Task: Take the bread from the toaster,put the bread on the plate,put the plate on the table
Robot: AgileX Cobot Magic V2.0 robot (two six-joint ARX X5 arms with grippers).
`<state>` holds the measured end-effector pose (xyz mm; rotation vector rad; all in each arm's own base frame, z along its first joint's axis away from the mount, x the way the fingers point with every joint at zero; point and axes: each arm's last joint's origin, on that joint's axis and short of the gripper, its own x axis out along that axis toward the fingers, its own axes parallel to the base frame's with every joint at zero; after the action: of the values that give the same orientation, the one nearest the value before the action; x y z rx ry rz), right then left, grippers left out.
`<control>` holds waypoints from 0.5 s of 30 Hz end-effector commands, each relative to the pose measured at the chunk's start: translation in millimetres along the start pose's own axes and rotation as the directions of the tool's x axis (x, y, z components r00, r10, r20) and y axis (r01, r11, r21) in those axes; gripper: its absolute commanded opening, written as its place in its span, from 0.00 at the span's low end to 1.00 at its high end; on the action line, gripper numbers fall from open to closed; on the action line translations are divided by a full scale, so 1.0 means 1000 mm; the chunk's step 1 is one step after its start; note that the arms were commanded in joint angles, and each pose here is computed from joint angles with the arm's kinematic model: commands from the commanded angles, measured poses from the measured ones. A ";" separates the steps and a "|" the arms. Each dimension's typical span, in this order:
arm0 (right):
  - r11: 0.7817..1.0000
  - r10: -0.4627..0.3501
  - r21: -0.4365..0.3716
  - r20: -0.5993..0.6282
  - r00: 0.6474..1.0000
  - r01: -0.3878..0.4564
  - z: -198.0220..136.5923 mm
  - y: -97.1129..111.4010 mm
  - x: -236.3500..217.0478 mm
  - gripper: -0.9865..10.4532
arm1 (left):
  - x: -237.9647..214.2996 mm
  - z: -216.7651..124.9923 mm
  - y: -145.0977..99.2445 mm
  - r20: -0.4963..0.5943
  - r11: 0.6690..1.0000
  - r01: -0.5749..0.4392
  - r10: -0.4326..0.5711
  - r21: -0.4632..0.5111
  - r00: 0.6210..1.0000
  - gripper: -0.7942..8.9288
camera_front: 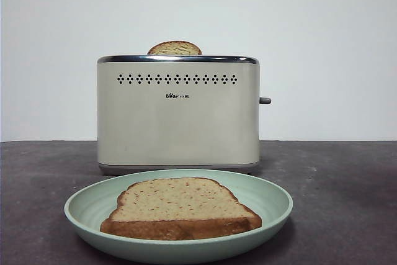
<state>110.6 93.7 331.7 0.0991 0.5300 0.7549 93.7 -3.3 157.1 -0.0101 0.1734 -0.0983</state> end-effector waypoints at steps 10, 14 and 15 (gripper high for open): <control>1.000 0.007 -0.011 0.024 1.000 -0.007 0.005 0.002 -0.002 0.09 | 0.000 -0.006 0.000 -0.048 1.000 0.001 -0.002 -0.015 0.999 0.09; 0.999 -0.019 -0.038 0.036 0.999 0.021 0.006 0.001 -0.004 0.09 | 0.000 -0.006 0.000 -0.048 1.000 0.000 -0.001 -0.015 0.999 0.09; 0.998 -0.049 -0.039 0.055 0.997 0.051 0.007 -0.002 -0.007 0.09 | 0.000 -0.006 0.000 -0.049 1.000 0.001 -0.002 -0.015 0.999 0.09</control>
<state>111.6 90.3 332.4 0.0839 0.5105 0.7191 93.7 -3.3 157.1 -0.0105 0.1735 -0.0983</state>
